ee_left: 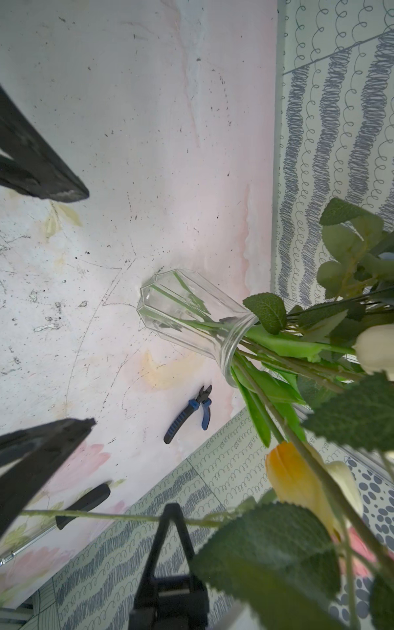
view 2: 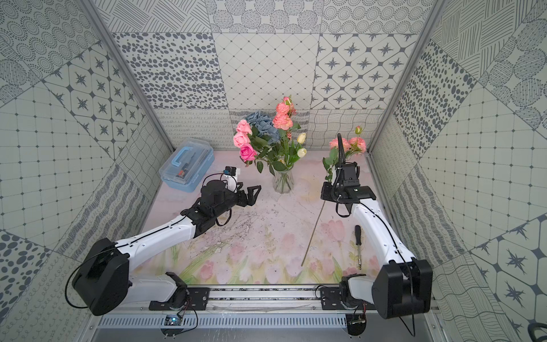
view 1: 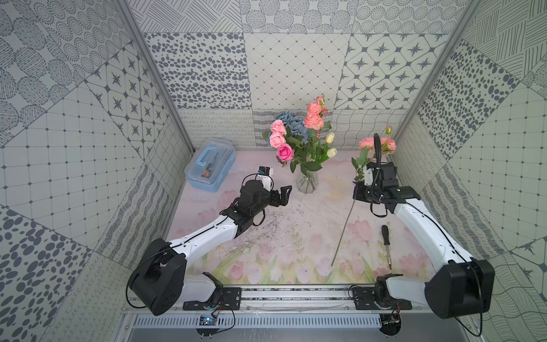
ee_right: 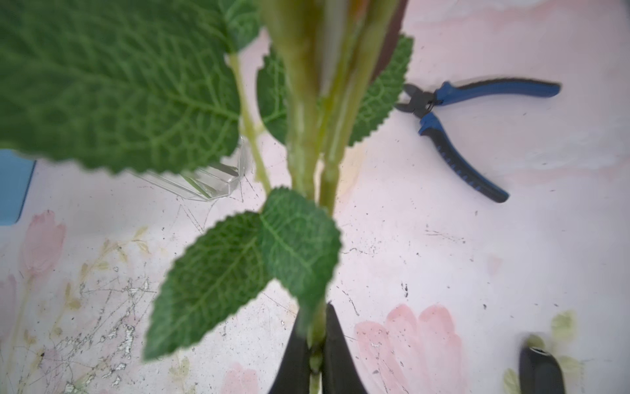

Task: Pick out pink flowers from the vase
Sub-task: Place the flower at the center of the board.

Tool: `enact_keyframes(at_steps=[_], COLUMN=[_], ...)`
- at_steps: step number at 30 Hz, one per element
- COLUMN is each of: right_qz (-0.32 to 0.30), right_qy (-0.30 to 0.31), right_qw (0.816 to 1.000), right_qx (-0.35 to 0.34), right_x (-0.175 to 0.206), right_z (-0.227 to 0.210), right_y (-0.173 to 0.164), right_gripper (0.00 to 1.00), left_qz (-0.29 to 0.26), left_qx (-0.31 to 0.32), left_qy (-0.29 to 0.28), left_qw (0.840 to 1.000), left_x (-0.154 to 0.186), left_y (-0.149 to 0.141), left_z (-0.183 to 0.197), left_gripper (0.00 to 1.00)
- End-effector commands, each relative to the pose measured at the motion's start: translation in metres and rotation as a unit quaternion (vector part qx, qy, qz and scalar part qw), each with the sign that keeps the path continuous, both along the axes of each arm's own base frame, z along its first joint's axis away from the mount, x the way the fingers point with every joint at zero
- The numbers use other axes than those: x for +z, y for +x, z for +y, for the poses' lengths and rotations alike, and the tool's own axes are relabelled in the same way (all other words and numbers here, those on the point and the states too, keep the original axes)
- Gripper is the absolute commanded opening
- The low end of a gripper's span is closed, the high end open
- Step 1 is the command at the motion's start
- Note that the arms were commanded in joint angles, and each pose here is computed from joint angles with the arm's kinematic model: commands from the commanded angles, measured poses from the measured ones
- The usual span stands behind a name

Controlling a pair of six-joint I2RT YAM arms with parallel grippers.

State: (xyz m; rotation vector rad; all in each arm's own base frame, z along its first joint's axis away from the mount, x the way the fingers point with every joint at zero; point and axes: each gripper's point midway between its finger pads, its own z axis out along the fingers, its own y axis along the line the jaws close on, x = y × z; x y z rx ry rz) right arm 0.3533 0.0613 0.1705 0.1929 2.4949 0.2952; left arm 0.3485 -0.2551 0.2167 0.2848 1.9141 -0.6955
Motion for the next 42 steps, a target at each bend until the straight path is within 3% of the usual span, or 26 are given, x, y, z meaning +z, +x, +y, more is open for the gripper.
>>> enact_keyframes(at_steps=[1, 10, 18, 27, 34, 37, 42], right_qz=[-0.010, 0.060, 0.105, 0.150, 0.167, 0.161, 0.125], right_qy=[0.025, -0.002, -0.048, -0.105, -0.091, -0.082, -0.069], right_qw=[1.000, 0.998, 0.993, 0.983, 0.981, 0.983, 0.989], right_qx=[0.007, -0.001, 0.032, 0.032, 0.038, 0.040, 0.033], right_x=[-0.019, -0.090, -0.106, -0.123, -0.142, -0.143, -0.135], right_z=[0.008, 0.005, 0.003, -0.008, -0.002, 0.000, 0.002], right_y=[0.027, 0.085, 0.119, 0.084, 0.056, 0.052, 0.050], right_gripper=[0.00, 0.00, 0.00, 0.00, 0.01, 0.14, 0.53], left_qz=[-0.054, -0.050, -0.047, -0.054, -0.077, -0.091, -0.152], left_qx=[0.018, 0.025, 0.029, 0.039, 0.053, 0.058, 0.065], left_qy=[-0.001, 0.015, 0.026, 0.044, 0.023, 0.007, -0.036], left_qw=[0.998, 0.998, 0.998, 0.997, 0.995, 0.994, 0.986], left_x=[0.021, 0.019, 0.016, 0.016, 0.029, 0.032, 0.047], left_y=[0.011, 0.021, 0.025, 0.034, 0.044, 0.045, 0.036], left_z=[-0.003, -0.009, -0.011, -0.011, -0.014, -0.014, -0.014], left_gripper=[0.99, 0.99, 0.99, 0.99, 0.99, 0.99, 0.98])
